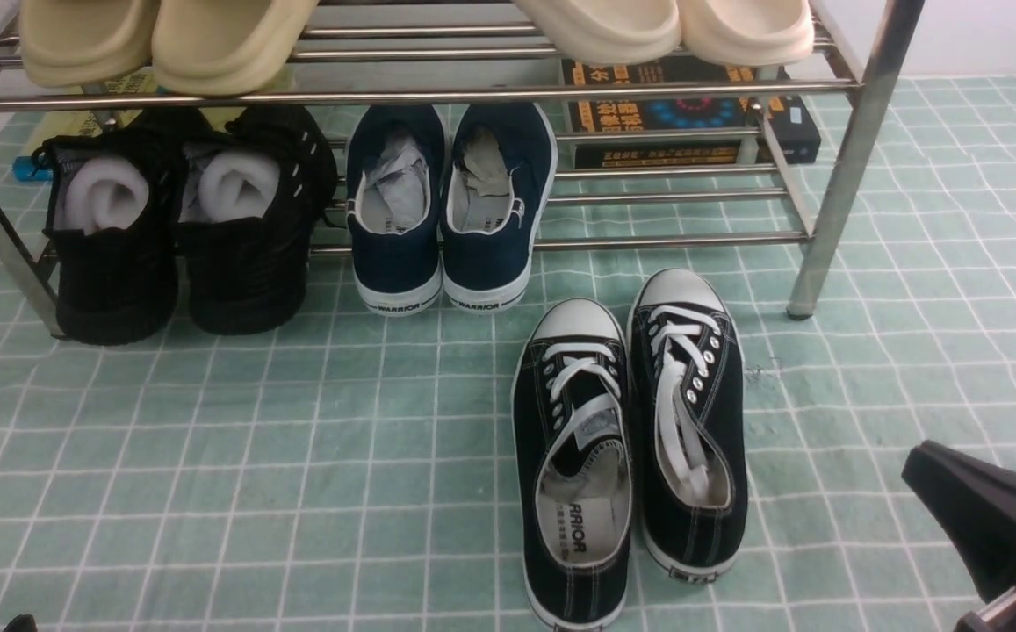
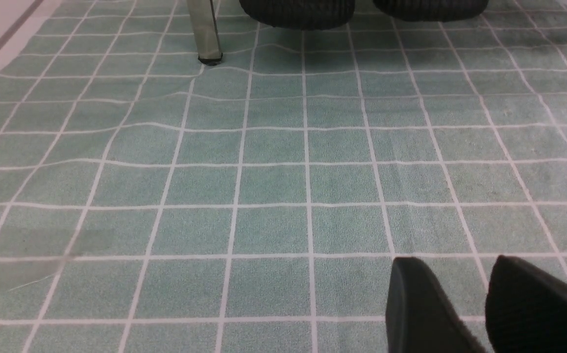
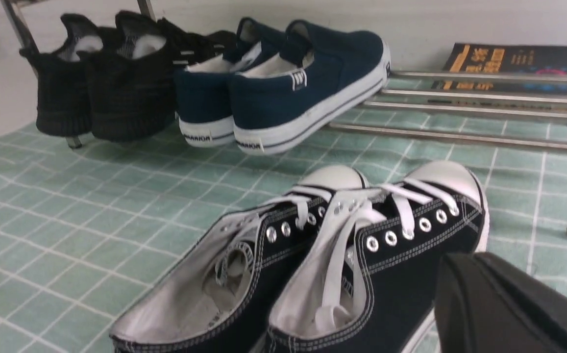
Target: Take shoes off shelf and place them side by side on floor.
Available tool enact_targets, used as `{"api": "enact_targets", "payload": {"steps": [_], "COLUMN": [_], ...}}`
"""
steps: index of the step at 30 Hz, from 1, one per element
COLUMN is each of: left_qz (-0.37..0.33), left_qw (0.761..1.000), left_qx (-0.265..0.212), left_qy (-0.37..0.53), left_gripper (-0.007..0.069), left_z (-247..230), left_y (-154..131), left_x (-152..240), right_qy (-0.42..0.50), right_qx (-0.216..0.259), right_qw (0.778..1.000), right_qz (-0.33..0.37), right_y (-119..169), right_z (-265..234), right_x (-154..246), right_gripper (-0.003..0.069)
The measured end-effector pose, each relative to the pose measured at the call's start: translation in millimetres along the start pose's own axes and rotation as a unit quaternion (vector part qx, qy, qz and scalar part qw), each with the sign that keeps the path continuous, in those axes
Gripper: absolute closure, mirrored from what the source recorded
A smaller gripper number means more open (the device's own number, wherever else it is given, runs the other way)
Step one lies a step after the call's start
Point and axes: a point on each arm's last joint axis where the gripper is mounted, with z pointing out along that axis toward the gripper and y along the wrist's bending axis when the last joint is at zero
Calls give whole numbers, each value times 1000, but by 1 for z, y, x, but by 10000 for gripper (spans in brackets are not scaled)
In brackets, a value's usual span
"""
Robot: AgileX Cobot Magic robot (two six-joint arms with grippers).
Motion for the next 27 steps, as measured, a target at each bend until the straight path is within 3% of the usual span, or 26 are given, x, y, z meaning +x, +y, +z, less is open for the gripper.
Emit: {"api": "enact_targets", "payload": {"steps": [11, 12, 16, 19, 27], "left_qz": [0, 0, 0, 0, 0], "left_qw": [1000, 1000, 1000, 1000, 1000], "left_qx": [0, 0, 0, 0, 0], "left_qy": [0, 0, 0, 0, 0], "left_gripper": [383, 383, 383, 383, 383], "left_z": [0, 0, 0, 0, 0], "left_y": [0, 0, 0, 0, 0], "left_x": [0, 0, 0, 0, 0], "right_qy": [-13, -10, 56, 80, 40], "right_qx": [-10, 11, 9, 42, 157], "right_qw": [1000, 999, 997, 995, 987], "right_qz": [-26, -34, -58, -45, -22], "right_y": [-1, -1, -10, -16, -26], "right_z": [-13, -16, -31, -47, -77], "right_x": [-2, -1, 11, 17, 29], "right_gripper": [659, 659, 656, 654, 644]}}
